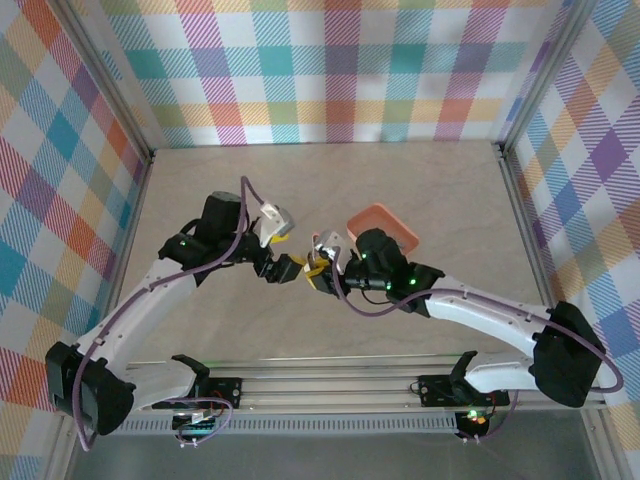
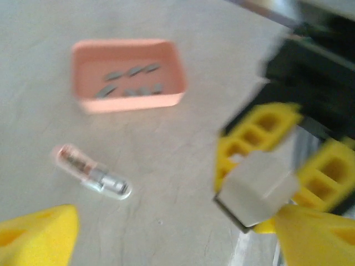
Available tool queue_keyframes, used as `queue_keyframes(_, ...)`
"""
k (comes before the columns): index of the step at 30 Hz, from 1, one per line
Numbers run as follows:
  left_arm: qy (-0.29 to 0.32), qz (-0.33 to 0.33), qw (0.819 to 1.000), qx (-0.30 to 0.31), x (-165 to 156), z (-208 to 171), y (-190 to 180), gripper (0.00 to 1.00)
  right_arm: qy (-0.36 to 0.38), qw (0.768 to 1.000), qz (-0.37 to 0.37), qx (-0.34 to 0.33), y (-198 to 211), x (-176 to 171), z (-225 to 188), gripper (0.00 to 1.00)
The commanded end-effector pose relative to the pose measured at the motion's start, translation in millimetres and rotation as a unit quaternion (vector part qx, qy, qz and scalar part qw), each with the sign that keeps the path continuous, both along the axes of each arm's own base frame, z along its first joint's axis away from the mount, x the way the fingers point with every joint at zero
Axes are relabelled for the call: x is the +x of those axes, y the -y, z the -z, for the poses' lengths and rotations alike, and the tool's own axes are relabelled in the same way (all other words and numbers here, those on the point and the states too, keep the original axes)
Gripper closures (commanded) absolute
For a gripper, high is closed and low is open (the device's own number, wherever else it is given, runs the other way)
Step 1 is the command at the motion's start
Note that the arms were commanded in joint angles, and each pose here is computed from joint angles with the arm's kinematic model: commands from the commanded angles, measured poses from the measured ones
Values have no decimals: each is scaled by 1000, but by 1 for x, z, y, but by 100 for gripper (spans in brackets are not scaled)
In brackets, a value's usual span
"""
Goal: Load the staples into the stapler
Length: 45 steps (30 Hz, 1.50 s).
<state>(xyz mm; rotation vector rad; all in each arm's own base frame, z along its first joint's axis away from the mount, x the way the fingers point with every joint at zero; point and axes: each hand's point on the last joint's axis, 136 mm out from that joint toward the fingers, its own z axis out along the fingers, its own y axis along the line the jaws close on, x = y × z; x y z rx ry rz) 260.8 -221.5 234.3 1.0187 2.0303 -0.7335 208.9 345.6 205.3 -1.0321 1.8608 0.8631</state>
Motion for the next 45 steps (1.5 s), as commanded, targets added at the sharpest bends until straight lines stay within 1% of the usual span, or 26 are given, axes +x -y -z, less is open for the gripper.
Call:
queue_keyframes(1,-22,-246,969,-15,48,-5,-51,0,-52,990,133,12,2,18,3,86)
queue_keyframes(3,-33,-316,948,-9,55,4,-75,0,-63,984,167,-4,-7,21,12,85)
queue_keyframes(4,-38,-359,933,-8,59,9,-91,0,-67,980,186,-13,-12,23,17,86)
queue_keyframes(5,-47,-402,914,-7,61,16,-108,0,-78,973,217,-20,-17,26,23,88)
queue_keyframes(7,-70,-479,875,-8,62,31,-139,0,-105,957,270,-27,-22,34,33,88)
queue_keyframes(8,-85,-512,855,-12,60,39,-152,0,-127,943,307,-32,-22,40,42,88)
queue_keyframes(9,-99,-535,839,-17,58,45,-162,0,-144,931,334,-37,-23,45,49,87)
queue_keyframes(11,-123,-568,813,-29,54,57,-177,0,-157,914,371,-47,-28,55,62,88)
queue_keyframes(12,-129,-579,804,-35,52,61,-182,0,-156,907,388,-54,-29,60,68,88)
queue_keyframes(14,-136,-593,792,-41,50,67,-189,0,-154,893,416,-68,-31,69,78,89)
queue_keyframes(16,-136,-601,786,-40,49,70,-194,0,-150,887,429,-80,-37,76,88,89)
queue_keyframes(24,-127,-612,781,-14,45,75,-200,0,-166,862,465,-111,-52,104,127,91)
queue_keyframes(27,-126,-609,783,-3,44,79,-198,0,-168,857,473,-117,-57,112,136,91)
queue_keyframes(30,-125,-610,782,6,43,83,-197,0,-166,848,489,-124,-54,119,141,92)
queue_keyframes(32,-124,-614,779,9,43,85,-198,0,-164,846,492,-126,-53,123,144,92)
queue_keyframes(40,-121,-606,786,19,44,89,-193,0,-161,843,496,-135,-55,134,155,90)
queue_keyframes(45,-119,-603,789,20,45,89,-190,0,-162,839,499,-143,-55,139,164,86)
